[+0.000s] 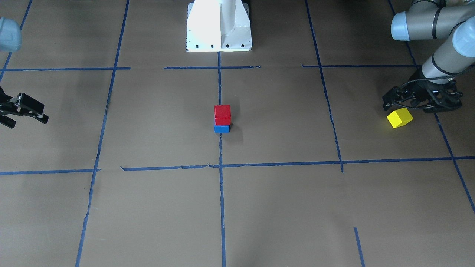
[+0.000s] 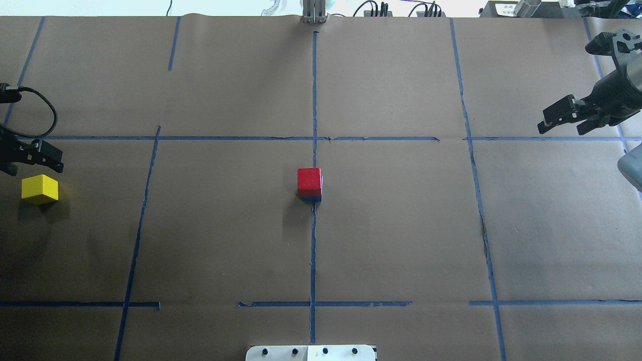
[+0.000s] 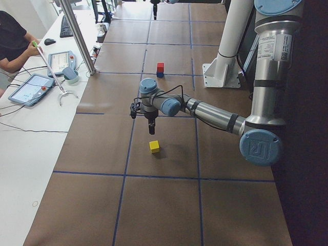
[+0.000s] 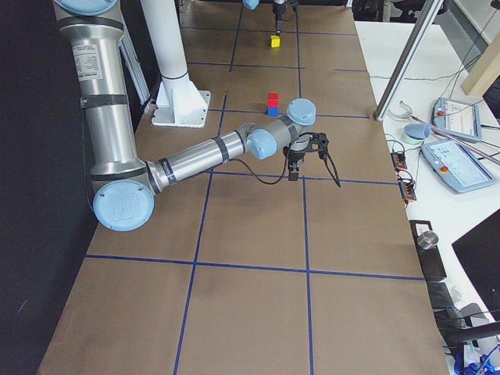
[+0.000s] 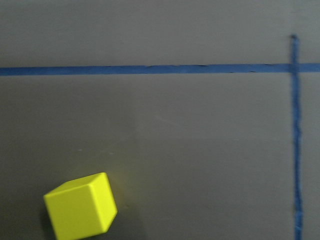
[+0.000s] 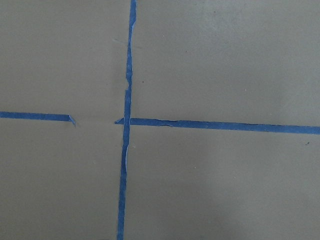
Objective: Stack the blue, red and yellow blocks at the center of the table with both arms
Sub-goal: 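Lower the left gripper onto the yellow cube and close it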
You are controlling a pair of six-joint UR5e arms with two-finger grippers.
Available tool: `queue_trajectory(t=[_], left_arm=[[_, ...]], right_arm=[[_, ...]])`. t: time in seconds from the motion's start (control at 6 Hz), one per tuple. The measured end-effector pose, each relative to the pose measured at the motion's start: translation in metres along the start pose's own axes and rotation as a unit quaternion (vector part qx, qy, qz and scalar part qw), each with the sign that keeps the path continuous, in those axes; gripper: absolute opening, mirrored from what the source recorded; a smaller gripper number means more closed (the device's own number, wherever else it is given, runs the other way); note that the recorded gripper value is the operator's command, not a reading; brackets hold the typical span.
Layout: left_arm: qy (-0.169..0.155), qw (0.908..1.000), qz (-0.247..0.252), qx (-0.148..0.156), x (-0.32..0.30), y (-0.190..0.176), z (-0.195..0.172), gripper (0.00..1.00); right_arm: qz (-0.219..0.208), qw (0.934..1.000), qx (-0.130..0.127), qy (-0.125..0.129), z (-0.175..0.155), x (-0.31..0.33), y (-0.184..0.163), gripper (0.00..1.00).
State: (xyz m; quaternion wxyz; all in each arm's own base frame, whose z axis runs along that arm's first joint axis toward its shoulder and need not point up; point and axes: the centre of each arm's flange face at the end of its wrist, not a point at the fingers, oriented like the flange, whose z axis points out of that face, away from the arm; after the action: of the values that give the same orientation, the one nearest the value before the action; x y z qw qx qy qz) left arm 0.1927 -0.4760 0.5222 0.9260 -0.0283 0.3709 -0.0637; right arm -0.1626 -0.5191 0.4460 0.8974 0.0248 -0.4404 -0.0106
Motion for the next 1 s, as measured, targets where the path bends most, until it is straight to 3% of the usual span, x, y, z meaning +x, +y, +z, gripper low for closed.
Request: queue_trajectory(t=[0.33,1.0], left_arm=[[0.008,0.9984,-0.056,0.001,-0.029,-0.01,0.034,1.0],[0.01,0.9973,-0.073,0.002,-0.054,-0.014,0.061,1.0]], right_arm=[[-0.002,1.0,0.001,0.0,-0.001,-0.002,0.0,1.0],[-0.003,1.0,0.002,-0.001,-0.002,-0.003,0.0,1.0]])
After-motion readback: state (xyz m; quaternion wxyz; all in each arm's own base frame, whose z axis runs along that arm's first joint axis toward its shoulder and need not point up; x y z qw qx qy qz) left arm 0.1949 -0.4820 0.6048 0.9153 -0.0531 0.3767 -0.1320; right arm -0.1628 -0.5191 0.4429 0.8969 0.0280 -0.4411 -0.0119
